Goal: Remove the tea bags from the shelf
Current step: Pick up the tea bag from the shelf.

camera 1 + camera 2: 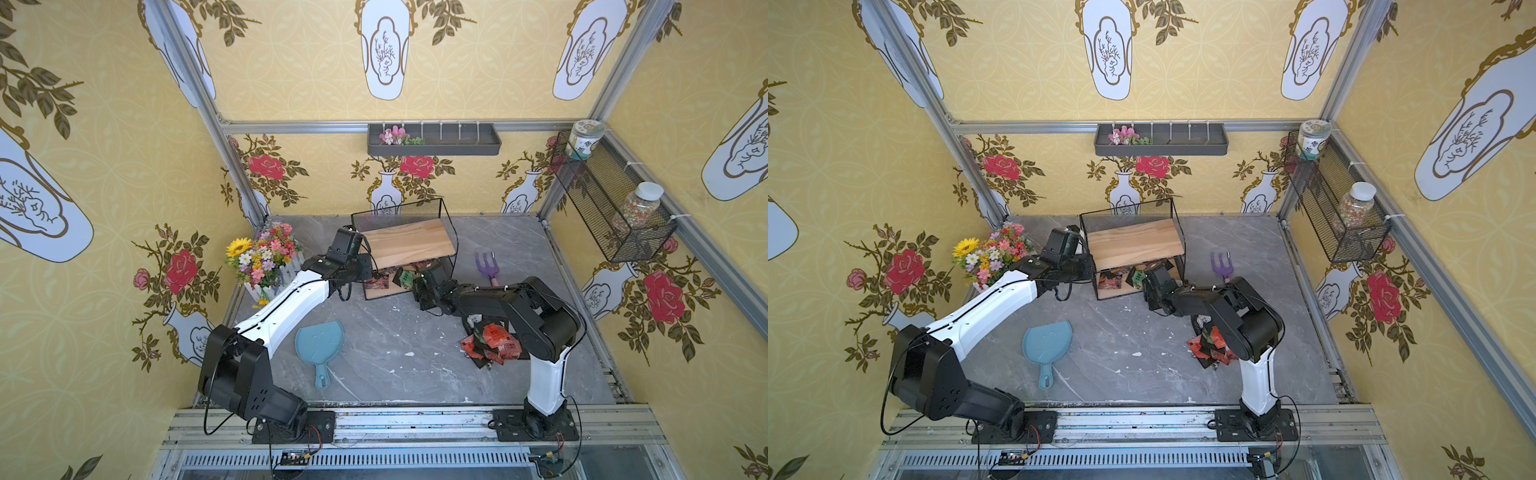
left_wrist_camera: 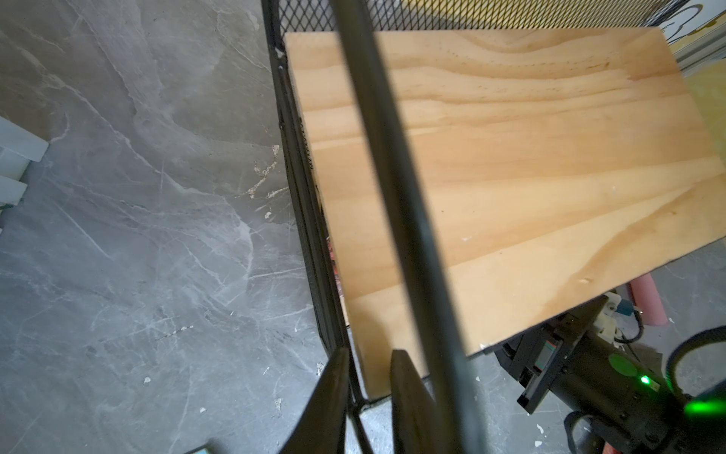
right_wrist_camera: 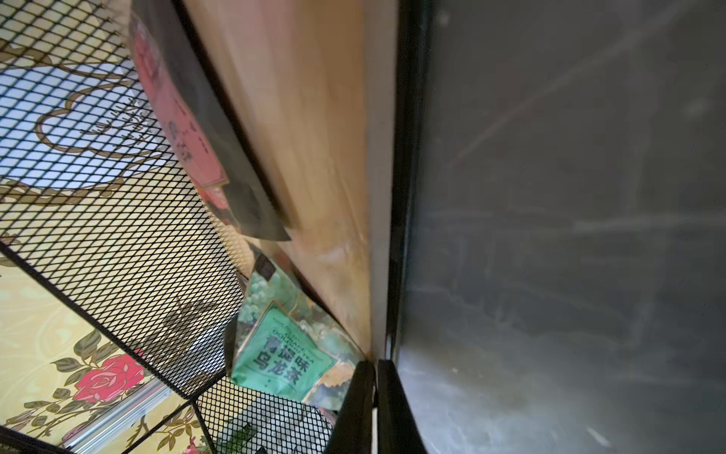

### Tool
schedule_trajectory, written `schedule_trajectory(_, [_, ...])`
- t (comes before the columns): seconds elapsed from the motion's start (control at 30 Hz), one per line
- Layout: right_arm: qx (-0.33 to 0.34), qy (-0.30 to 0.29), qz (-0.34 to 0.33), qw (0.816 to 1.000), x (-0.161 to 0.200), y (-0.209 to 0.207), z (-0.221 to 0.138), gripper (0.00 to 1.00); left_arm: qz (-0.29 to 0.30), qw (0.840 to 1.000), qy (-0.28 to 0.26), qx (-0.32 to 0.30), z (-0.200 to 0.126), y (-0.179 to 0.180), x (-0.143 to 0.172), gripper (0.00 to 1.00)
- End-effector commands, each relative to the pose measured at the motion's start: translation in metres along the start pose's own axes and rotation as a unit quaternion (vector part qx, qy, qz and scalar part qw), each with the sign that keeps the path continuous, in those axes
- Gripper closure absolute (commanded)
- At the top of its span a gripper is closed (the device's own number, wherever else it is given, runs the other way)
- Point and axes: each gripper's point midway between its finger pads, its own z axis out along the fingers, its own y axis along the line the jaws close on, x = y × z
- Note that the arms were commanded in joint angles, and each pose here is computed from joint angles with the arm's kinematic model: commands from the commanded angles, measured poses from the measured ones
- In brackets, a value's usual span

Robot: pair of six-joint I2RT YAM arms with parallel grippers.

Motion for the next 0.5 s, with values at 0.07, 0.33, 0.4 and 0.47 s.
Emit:
schedule_trajectory(0.07, [0.040,-0.029,-0.012,0.999,-0.010,-0.020,-0.008,0.95,0.004,1.000,0.006,-0.011,0.002,0.004,0.003,0.75])
schedule_trajectory(0.33, [-0.023,-0.012,-0.028,0.999,0.002,0.022,-0.024,1.00,0.003,1.000,0.005,-0.011,0.003,0.004,0.002,0.75])
schedule_trajectory(0.4, [-0.034,-0.009,-0.032,0.999,0.005,0.029,-0.028,1.00,0.002,1.000,0.005,-0.010,0.002,0.004,0.002,0.75])
schedule_trajectory(0.47, [-0.039,-0.007,-0.031,0.999,0.007,0.033,-0.031,1.00,0.002,1.000,0.004,-0.010,0.002,0.004,0.002,0.75])
